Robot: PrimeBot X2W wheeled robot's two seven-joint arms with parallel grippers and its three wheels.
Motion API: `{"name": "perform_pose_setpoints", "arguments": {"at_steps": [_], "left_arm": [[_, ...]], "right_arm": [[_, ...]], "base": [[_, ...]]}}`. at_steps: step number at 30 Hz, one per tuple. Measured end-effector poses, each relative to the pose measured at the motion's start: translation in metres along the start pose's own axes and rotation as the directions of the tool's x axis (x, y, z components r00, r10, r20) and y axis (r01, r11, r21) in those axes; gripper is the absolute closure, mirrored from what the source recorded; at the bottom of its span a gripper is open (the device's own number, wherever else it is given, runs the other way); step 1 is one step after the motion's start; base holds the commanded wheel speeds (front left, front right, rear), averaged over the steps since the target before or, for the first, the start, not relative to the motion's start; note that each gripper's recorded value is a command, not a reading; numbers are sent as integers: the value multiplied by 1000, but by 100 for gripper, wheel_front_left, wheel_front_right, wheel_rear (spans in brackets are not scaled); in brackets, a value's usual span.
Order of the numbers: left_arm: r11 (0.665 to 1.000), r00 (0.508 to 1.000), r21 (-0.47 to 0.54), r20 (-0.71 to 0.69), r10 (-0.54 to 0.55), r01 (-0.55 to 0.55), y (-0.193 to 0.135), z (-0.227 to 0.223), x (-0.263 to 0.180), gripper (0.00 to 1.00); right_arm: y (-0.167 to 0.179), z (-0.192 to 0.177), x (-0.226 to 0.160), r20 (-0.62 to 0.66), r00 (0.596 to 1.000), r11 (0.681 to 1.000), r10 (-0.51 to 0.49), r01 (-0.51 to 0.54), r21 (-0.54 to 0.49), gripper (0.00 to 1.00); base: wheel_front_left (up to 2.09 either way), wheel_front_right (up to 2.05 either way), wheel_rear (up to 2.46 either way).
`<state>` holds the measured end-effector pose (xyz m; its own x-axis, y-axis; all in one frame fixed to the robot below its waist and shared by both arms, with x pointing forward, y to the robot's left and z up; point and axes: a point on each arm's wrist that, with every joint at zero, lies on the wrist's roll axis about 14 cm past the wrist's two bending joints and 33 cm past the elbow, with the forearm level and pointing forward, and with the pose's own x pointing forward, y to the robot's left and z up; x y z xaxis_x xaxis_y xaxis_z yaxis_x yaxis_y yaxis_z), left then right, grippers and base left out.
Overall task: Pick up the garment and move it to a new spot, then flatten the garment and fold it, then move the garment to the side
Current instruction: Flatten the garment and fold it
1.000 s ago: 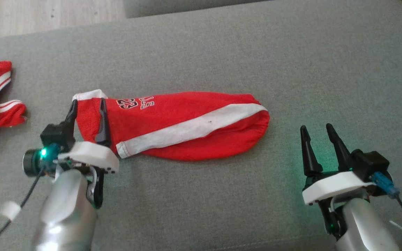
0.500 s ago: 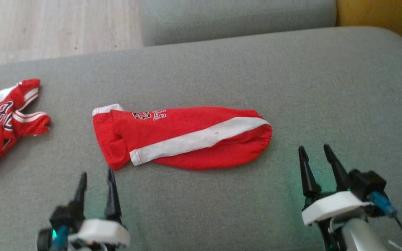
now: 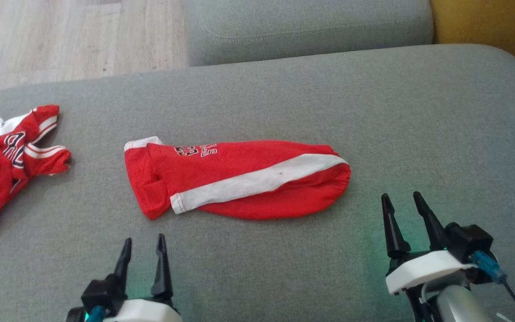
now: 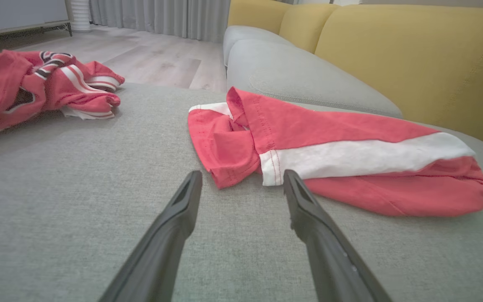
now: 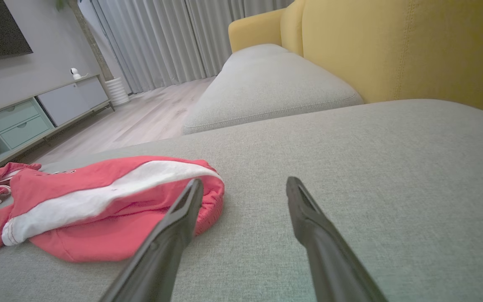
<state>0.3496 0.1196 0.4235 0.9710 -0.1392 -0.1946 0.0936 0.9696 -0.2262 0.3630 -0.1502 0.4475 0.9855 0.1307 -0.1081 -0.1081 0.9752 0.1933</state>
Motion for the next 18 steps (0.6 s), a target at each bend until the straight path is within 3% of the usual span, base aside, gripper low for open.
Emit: {"name": "perform_pose_setpoints", "arguments": {"at_steps": [8,18], "left_arm": [[987,991,-102,-28,-132,128,-31,-3,31,0],[977,981,-177,-130,-146,122,-31,-33,60,0]], "right_arm": [[2,-20,7,-64,998,1000,9,-9,4,0],[-12,-28,23,-92,995,1000,-22,21,-9,0]], "base": [[0,0,0],[0,0,0]]}}
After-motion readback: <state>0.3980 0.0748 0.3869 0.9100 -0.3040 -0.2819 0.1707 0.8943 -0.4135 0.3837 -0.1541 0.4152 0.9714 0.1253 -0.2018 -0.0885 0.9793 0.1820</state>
